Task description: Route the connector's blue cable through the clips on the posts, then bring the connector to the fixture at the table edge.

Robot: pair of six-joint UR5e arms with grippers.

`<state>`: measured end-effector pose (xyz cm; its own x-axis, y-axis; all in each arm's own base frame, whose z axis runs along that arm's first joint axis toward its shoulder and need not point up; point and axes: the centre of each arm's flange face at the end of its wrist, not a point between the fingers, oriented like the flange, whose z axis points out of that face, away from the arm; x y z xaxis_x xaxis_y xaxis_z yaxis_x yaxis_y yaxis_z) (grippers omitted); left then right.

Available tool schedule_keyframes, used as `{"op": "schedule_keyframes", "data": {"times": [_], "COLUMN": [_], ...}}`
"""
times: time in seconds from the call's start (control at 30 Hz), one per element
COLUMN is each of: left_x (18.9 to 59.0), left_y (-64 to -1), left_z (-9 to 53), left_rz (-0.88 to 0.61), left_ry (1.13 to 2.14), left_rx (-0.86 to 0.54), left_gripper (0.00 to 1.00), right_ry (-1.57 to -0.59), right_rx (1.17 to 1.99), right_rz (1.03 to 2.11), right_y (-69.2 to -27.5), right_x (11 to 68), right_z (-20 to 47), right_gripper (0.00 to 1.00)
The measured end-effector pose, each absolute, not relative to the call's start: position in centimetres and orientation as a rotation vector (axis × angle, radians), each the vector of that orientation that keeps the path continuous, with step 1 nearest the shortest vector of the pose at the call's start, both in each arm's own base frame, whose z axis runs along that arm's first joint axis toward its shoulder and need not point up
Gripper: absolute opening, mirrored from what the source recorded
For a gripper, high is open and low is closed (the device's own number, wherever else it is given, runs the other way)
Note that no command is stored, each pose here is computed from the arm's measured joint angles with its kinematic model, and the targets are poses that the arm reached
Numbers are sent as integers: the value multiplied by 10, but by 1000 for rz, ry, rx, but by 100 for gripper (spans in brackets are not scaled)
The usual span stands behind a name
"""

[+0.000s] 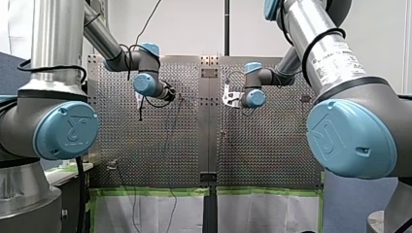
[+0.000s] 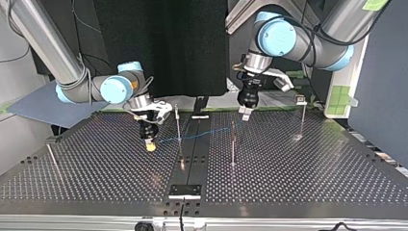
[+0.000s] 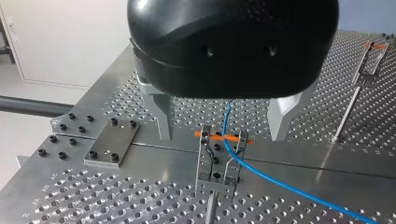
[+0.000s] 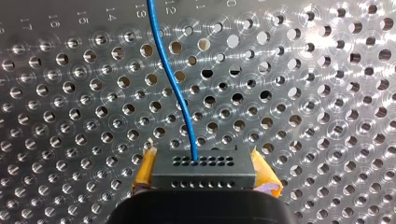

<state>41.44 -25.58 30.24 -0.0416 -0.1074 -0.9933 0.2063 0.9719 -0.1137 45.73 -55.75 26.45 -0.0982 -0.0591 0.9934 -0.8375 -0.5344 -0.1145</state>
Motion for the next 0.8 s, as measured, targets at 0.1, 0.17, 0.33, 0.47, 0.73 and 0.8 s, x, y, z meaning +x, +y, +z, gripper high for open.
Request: {"op": "schedule_keyframes", "data": {"times": [0.1, 0.17, 0.33, 0.47, 0.73, 0.8], "left_x": [414, 414, 414, 414, 416, 417], "left_y": [-256, -256, -256, -256, -258, -259], "left_z": [302, 302, 302, 302, 305, 306], "left_rz": [-256, -257, -259, -260, -295, -316], "left_ry": [1593, 1594, 1594, 1594, 1573, 1559], "left_rx": [75, 74, 72, 71, 58, 57], "left_gripper": [100, 100, 100, 100, 100, 100], "right_ry": [-992, -992, -993, -994, -996, -997], "right_rx": [1586, 1586, 1586, 1585, 1585, 1584], "right_rz": [1694, 1694, 1693, 1692, 1691, 1690], "right_y": [-557, -557, -558, -558, -559, -560], "right_x": [457, 457, 457, 456, 455, 454], "right_z": [264, 264, 264, 264, 264, 264], "right_gripper": [0, 0, 0, 0, 0, 0]}}
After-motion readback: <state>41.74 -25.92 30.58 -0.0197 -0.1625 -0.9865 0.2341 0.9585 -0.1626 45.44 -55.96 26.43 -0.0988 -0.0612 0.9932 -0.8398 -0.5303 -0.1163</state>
